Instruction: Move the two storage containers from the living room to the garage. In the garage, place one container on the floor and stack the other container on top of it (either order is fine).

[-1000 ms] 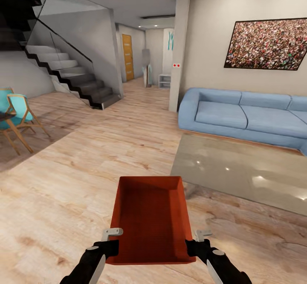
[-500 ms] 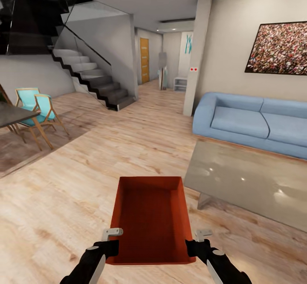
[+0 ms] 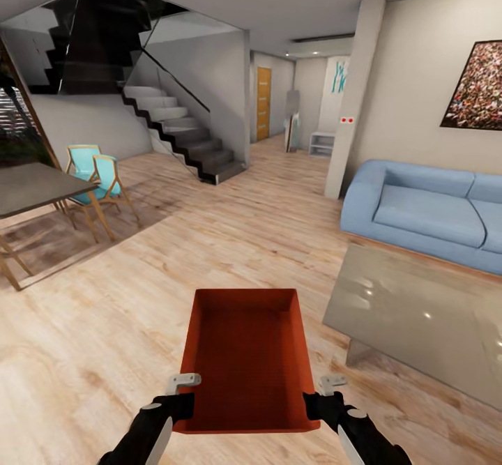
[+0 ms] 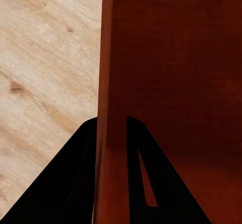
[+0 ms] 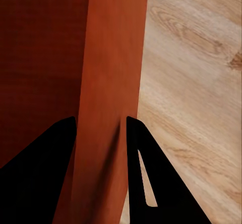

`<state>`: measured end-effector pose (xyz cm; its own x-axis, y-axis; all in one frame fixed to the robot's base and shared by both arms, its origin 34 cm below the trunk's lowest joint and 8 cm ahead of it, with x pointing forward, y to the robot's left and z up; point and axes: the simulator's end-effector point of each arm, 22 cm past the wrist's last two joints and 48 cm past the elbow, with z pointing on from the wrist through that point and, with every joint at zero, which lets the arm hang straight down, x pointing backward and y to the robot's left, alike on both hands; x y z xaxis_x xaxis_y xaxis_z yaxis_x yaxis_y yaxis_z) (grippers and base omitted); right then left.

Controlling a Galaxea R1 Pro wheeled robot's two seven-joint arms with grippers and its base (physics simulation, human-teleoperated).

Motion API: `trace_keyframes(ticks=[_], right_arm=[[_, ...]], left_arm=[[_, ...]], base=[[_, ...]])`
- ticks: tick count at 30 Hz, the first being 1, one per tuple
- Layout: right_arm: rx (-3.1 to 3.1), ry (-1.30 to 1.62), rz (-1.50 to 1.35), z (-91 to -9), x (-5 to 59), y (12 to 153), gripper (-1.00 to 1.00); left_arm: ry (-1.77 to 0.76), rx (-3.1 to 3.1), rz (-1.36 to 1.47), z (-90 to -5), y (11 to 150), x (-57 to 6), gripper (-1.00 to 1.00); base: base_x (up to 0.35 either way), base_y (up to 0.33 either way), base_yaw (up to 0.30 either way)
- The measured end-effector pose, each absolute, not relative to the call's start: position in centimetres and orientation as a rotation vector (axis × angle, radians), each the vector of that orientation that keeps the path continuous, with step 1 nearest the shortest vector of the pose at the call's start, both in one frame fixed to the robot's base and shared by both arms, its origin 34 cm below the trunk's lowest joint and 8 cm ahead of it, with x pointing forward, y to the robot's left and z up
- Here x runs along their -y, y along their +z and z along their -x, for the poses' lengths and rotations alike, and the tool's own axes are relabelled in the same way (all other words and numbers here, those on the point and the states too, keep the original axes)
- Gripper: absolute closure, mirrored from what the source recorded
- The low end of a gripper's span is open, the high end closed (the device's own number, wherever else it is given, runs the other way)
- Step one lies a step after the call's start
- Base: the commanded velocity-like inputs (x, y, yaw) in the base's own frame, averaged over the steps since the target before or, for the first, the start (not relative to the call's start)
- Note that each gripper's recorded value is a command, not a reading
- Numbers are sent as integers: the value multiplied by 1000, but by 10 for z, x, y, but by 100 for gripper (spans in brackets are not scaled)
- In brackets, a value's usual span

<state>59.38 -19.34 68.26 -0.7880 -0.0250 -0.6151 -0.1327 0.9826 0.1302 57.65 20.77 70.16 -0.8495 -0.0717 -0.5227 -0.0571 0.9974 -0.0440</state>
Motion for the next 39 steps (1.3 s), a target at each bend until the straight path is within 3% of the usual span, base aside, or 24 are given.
trace_keyframes(ticks=[18,39], right_arm=[[-2455,217,112,-594,194,709,100],[-2454,216,109,-594,193,710,100]], left_arm=[[-36,-2571,90,-576,728,-208,100],[-36,-2569,89,-576,728,-208,100]], base=[[0,0,219],[34,0,-78]])
